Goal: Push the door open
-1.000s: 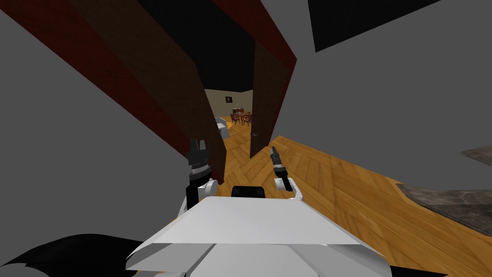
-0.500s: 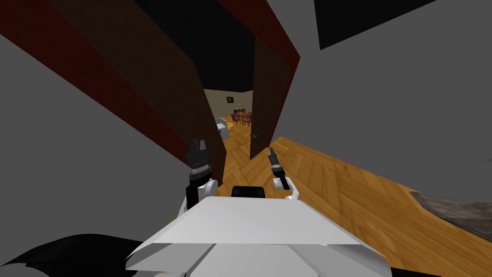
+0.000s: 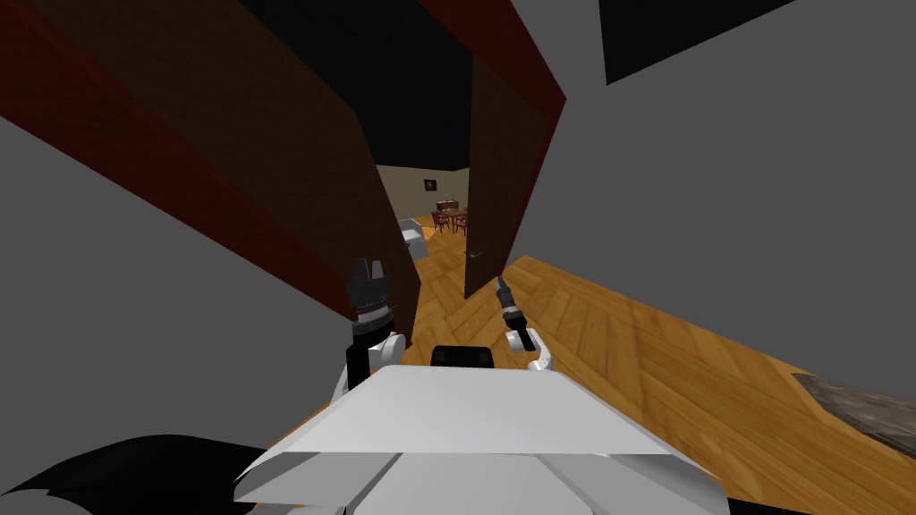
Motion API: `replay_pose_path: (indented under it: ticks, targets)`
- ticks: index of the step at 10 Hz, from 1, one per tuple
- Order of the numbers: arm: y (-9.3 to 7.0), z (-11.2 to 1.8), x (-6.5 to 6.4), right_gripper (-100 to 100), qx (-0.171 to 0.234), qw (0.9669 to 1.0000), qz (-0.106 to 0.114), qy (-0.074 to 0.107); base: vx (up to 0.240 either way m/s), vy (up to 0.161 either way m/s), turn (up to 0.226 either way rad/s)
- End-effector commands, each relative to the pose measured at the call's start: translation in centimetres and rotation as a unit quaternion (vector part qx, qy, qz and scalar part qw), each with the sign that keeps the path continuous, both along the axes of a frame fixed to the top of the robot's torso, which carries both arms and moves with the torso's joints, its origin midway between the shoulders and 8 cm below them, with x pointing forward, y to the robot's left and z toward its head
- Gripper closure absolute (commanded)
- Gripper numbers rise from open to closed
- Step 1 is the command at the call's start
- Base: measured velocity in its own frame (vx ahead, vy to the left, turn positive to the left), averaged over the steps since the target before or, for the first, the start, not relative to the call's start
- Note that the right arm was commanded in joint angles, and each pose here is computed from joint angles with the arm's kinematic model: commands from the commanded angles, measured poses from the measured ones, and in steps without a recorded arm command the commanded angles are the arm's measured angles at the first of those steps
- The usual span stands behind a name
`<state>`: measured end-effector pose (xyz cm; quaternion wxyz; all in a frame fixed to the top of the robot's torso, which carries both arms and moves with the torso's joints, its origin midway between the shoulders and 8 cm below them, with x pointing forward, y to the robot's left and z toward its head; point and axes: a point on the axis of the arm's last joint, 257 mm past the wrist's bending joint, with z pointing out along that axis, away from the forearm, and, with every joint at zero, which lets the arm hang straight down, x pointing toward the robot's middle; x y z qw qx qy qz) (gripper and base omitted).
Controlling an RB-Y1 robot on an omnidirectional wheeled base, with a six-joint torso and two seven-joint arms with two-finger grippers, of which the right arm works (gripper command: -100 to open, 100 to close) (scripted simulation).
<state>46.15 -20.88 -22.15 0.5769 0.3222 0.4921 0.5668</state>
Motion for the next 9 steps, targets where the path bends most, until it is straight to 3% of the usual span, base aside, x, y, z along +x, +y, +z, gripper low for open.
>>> replay_pose_path:
  ticks: [1, 9]
  targets:
    - [0.3, -0.9, 0.2, -100, 0.002, 1.0, 0.007, 0.007, 0.089, -0.071, 0.05]
    - [2.4, -4.9, 1.0, -100, 0.009, 0.9983, 0.039, 0.043, 0.088, -0.068, 0.047]
